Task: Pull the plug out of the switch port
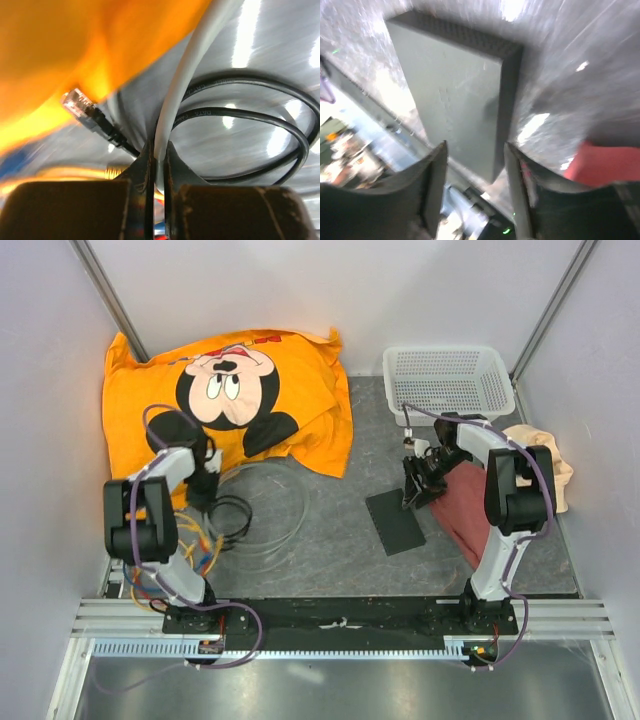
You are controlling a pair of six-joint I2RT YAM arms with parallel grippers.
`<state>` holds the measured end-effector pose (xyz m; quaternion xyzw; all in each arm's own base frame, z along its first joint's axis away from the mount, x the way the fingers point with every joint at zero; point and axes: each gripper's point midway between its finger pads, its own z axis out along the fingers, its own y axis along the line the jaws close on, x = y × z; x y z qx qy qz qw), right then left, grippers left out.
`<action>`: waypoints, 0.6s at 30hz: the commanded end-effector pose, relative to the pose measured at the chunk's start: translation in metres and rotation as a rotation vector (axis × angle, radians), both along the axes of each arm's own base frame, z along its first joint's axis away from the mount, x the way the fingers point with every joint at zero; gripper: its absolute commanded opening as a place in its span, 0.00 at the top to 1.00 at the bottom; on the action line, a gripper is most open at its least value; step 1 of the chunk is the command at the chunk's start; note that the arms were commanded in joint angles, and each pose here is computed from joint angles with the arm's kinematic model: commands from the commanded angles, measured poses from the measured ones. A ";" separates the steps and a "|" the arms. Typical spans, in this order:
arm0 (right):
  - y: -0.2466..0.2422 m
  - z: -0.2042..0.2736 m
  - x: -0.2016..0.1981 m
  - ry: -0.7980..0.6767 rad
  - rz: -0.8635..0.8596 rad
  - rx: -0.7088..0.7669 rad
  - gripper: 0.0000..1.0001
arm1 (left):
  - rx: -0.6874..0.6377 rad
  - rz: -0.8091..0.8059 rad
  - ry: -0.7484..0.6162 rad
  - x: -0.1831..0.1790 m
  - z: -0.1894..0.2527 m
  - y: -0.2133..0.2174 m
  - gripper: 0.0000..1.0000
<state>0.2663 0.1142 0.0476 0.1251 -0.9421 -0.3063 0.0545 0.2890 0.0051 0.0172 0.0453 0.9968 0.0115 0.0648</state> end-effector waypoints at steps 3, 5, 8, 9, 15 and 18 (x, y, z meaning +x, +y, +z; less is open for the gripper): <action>-0.010 0.038 0.046 -0.315 0.069 -0.012 0.33 | 0.195 -0.154 -0.073 -0.034 0.031 0.058 0.98; -0.010 0.044 0.045 -0.341 0.072 -0.014 0.27 | 0.093 -0.202 -0.139 -0.026 0.039 0.039 0.98; -0.019 0.058 0.054 -0.417 0.068 -0.069 0.02 | -0.168 -0.274 -0.273 -0.002 0.078 -0.014 0.53; -0.022 0.068 0.065 -0.478 0.061 -0.085 0.02 | -0.224 -0.302 -0.344 0.015 0.103 -0.028 0.44; -0.058 0.172 0.140 -0.999 -0.181 -0.295 0.02 | -0.448 -0.493 -0.604 0.069 0.206 -0.110 0.01; -0.084 0.213 0.163 -1.154 -0.491 -0.382 0.02 | -0.450 -0.539 -0.707 0.094 0.241 -0.135 0.01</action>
